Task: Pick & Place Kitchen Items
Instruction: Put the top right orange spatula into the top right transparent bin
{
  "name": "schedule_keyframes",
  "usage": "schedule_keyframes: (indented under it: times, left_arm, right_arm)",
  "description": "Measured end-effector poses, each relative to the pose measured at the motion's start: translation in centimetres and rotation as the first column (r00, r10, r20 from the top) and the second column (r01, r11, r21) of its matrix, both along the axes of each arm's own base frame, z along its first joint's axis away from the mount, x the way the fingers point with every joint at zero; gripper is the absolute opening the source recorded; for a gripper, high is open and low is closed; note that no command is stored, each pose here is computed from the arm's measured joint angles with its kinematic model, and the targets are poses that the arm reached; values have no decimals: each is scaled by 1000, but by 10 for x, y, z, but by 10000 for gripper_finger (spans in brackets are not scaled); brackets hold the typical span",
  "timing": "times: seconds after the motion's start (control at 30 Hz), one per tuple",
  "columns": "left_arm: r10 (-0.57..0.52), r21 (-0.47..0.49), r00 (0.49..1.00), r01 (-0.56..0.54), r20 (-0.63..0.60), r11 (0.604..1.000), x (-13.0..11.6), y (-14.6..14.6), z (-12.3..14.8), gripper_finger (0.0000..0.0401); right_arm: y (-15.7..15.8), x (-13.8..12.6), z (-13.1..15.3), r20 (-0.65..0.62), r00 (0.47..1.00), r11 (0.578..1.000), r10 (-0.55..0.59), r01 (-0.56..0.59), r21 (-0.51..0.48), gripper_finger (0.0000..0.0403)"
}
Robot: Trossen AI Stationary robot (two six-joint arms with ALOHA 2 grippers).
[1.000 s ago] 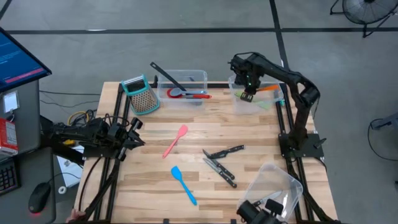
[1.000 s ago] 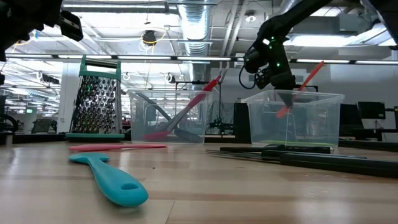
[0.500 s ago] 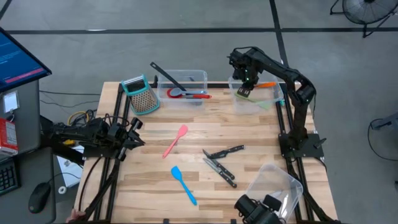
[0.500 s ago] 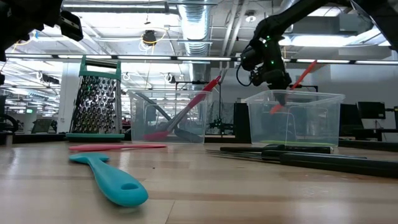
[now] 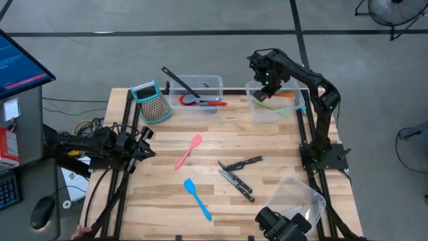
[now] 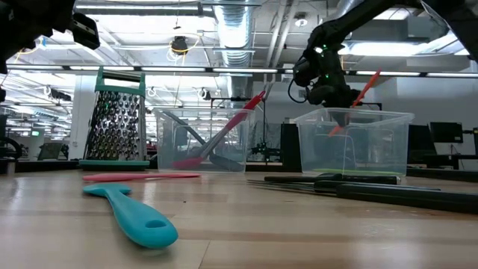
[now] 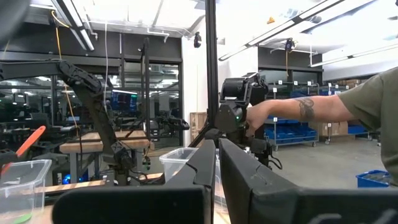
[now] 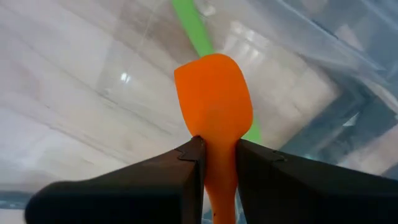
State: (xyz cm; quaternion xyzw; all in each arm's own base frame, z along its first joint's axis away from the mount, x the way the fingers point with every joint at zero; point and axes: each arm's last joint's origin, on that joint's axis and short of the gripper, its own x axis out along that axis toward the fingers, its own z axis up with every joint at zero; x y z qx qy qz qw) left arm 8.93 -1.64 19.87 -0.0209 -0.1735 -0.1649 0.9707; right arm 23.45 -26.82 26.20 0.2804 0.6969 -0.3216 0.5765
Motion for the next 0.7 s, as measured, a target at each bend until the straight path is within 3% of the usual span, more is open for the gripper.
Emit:
schedule_keyframes:
  times: [0.2,0.7]
  left_arm:
    - [0,0,1000,0,0,1000,0,0,0,8]
    - [1,0,1000,-1,0,1000,0,0,0,8]
  right_arm:
    - [2,2,-4,41,996,996,-76,73,56,48]
    - [4,-1,-16,46,994,989,-100,94,115,55]
